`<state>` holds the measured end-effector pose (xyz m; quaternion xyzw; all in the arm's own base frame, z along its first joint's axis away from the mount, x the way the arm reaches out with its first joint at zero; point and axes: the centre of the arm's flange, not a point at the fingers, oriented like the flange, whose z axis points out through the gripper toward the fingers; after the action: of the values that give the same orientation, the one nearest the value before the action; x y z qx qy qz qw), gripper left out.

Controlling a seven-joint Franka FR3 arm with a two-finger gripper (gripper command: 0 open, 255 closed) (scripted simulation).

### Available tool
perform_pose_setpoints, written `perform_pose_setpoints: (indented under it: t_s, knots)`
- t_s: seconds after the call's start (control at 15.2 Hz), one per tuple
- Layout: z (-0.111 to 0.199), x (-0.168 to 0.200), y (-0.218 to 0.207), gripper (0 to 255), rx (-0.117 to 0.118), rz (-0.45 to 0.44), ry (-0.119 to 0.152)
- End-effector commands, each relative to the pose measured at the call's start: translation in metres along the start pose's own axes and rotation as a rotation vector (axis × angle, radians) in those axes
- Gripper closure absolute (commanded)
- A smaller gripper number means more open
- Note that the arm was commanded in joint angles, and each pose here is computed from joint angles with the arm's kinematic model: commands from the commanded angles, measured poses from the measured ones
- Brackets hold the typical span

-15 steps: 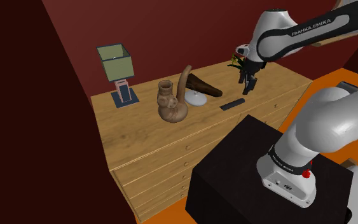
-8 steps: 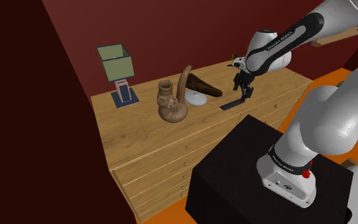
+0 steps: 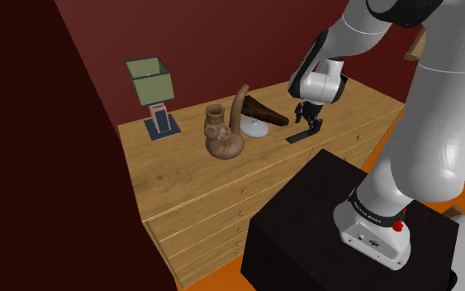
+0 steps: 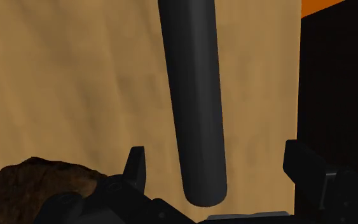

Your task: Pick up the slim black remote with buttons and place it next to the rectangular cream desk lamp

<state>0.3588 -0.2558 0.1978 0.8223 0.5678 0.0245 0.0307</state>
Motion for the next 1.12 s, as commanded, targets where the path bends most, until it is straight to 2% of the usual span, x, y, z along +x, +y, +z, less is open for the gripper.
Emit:
perform_pose_setpoints:
  t_s: [0.0, 0.4, 0.92, 0.99, 1.06]
  knots:
    - [0.016, -0.003, 0.002, 0, -0.003, -0.021, 0.007]
    - [0.051, -0.003, 0.002, 0, -0.003, -0.021, 0.007]
    - [0.05, -0.003, 0.002, 0, -0.003, -0.021, 0.007]
    - [0.05, -0.003, 0.002, 255, -0.003, -0.021, 0.007]
    - [0.05, -0.003, 0.002, 255, -0.003, -0.021, 0.007]
